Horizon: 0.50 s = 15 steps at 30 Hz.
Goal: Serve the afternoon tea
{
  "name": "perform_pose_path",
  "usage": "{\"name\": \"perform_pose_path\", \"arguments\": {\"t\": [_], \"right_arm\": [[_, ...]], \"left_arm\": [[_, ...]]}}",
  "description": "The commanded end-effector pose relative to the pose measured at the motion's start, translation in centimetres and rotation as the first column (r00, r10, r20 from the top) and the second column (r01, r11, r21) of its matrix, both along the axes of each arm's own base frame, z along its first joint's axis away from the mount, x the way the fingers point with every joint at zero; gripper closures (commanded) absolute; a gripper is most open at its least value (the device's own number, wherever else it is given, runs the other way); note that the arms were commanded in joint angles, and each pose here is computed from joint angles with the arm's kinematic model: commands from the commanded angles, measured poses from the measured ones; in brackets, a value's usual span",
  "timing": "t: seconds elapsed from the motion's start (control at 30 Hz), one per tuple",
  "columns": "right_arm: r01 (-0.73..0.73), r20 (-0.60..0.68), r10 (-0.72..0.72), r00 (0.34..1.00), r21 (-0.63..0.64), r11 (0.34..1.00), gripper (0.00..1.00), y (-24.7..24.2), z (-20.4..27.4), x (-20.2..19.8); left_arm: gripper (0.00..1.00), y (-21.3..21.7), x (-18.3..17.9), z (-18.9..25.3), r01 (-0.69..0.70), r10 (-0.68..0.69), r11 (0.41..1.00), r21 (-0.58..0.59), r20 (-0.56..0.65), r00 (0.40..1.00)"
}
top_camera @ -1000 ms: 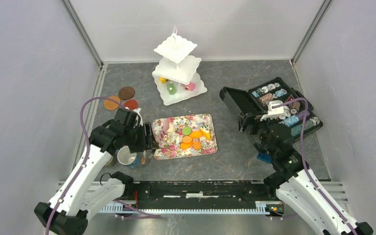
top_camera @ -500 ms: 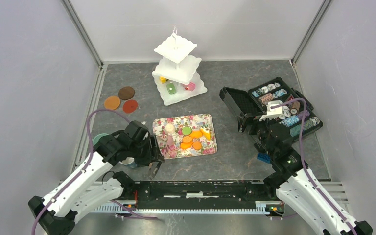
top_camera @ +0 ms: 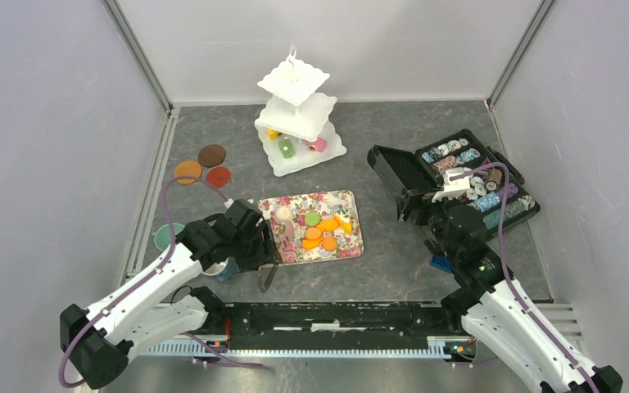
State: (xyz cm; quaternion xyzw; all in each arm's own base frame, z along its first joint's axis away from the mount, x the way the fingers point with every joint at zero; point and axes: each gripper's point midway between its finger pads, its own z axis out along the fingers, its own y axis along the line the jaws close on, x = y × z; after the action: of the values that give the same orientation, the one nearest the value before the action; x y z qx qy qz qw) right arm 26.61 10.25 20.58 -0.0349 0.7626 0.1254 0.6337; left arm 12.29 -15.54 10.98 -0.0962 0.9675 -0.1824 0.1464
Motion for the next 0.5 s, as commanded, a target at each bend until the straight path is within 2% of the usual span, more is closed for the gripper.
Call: {"name": "perform_pose_path", "arguments": {"t": [0.0,0.27,0.47], "right_arm": [[-0.013,0.032,0.013,0.999,0.016,1.000,0.02,0.4,1.2,0.2],[-0.025,0.018,0.025,1.000,0.017,1.000,0.02,0.7,0.9,0.2],[-0.026,0.013,0.026,1.000,0.020,0.999,0.02,0.7,0.8,0.1]], "left_arm": [[0.35,-0.3,1.9,0.2,-0.042,0.042,0.999,0.000,0.079,0.996],[0.35,0.5,3.0,-1.1,-0.031,0.021,0.995,0.091,0.112,0.993],[0.40,0.5,3.3,-1.1,0.003,-0.018,0.992,0.126,0.120,0.993]]}}
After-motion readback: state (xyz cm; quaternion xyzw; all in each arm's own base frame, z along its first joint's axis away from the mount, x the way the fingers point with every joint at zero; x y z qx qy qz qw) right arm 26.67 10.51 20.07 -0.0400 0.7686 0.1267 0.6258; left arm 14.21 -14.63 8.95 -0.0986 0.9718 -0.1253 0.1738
